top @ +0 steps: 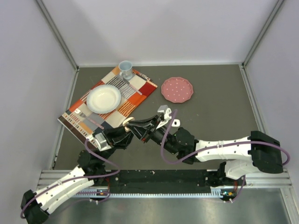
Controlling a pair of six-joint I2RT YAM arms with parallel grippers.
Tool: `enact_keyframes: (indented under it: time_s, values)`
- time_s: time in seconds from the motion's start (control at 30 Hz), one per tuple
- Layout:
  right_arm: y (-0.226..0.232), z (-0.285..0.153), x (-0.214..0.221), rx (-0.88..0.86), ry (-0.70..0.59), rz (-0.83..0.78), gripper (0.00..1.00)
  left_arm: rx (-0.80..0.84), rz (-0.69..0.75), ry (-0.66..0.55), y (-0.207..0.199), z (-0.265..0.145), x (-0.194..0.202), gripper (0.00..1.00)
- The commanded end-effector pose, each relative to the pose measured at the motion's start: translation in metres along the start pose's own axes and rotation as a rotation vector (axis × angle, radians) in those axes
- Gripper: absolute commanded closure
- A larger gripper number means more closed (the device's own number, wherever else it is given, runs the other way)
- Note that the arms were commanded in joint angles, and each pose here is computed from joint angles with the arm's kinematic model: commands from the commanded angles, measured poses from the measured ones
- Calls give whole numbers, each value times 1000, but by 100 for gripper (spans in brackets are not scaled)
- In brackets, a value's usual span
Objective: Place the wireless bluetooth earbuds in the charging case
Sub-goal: Insert the left earbud into the left side groove of the charging case.
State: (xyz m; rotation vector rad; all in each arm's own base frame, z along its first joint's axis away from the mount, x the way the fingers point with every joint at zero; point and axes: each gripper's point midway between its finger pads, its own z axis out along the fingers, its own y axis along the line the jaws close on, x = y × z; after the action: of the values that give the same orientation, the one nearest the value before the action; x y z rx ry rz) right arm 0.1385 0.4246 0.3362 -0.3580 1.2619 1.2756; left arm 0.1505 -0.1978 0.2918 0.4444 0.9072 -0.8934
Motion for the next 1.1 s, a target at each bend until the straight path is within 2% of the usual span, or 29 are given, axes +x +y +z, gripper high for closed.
enact_keyframes:
  time_s: [0.0, 0.3, 0.43, 0.47, 0.63, 0.73, 1.07]
  values:
    - [-11, 6, 8, 70, 43, -70, 96, 15, 9, -87, -3, -7, -10, 100]
    - [-17, 3, 6, 94, 46, -105, 89, 10, 3, -80, -2, -8, -8, 100]
    - [-14, 3, -3, 88, 25, -107, 80, 8, 0, -72, -2, -8, -6, 100]
    - [-13, 3, -5, 86, 26, -106, 75, 7, -2, -71, -1, -8, -6, 100]
    - [-5, 3, -18, 71, 22, -70, 66, 12, -2, -64, -2, -8, -6, 100]
    - [-1, 1, -28, 63, 1, -65, 57, 12, -1, -63, -2, -8, -5, 100]
    - [6, 1, -46, 40, -33, -74, 49, 17, -4, -51, -3, -8, -3, 100]
